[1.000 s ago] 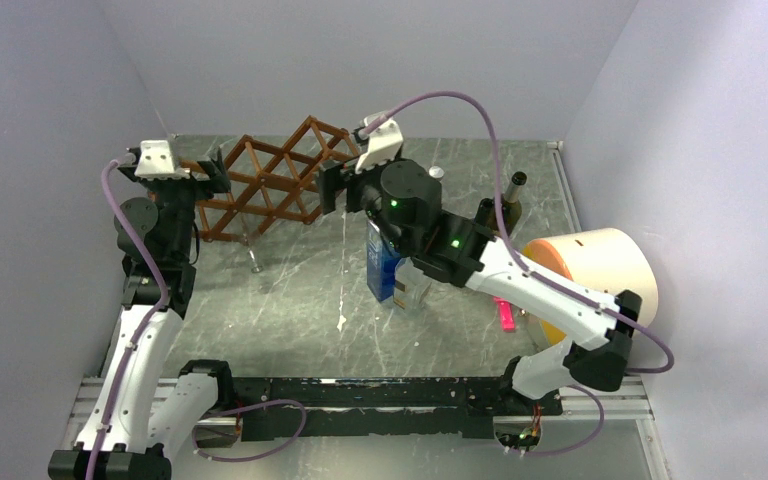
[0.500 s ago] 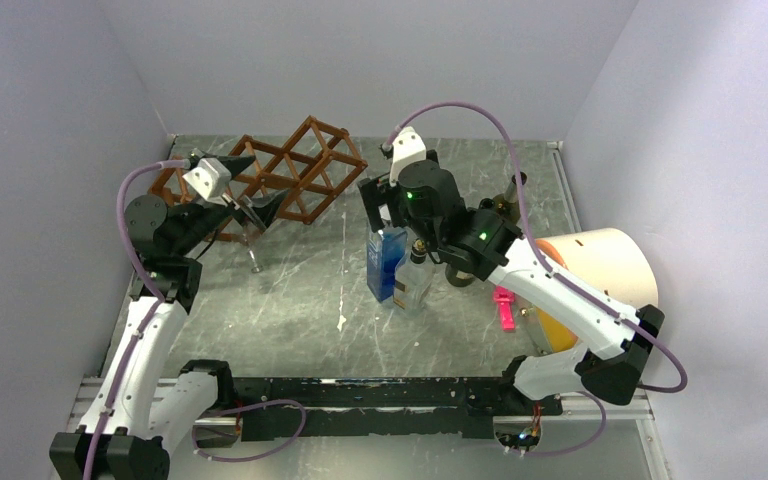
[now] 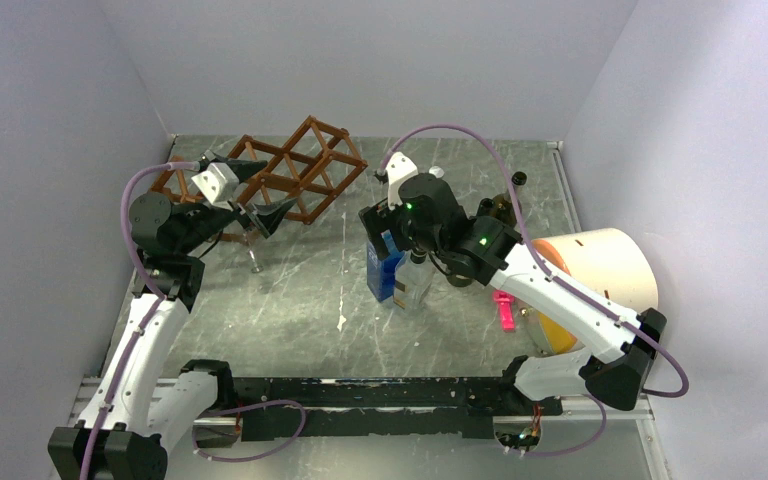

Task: Put the wine bottle on the wine rack

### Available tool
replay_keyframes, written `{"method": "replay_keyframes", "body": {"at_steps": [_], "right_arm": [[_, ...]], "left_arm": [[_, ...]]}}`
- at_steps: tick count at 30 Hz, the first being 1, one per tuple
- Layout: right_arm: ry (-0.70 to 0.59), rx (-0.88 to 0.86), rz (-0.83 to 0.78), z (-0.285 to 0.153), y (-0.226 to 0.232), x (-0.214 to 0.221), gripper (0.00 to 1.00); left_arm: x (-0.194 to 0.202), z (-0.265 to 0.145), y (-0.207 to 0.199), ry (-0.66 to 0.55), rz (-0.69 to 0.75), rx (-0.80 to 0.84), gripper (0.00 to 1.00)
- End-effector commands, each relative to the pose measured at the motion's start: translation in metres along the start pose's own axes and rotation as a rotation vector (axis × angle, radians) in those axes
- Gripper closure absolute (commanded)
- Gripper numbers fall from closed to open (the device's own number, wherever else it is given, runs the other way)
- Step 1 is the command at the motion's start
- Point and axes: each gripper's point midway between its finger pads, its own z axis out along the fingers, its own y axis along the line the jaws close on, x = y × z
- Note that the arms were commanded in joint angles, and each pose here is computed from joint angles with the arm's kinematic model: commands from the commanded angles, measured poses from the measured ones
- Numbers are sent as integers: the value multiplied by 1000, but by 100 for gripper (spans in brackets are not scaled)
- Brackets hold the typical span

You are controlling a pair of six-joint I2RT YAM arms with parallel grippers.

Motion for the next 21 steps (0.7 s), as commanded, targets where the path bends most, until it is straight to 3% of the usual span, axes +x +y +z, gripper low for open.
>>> {"method": "replay_keyframes", "body": {"at_steps": [1, 13, 18, 21], "right_arm": [[28, -34, -14, 6, 6, 9, 13], [95, -43, -49, 17, 9, 25, 29], [56, -35, -53, 19, 8, 12, 59], [-14, -38, -43, 18, 9, -7, 71]], "left_arm": [[-12, 2, -7, -25, 40, 42, 5], [-12, 2, -9, -32, 56, 48, 5], [-10, -1, -17, -56, 95, 79, 5], [-6, -2, -29, -83, 122, 142, 5]]}}
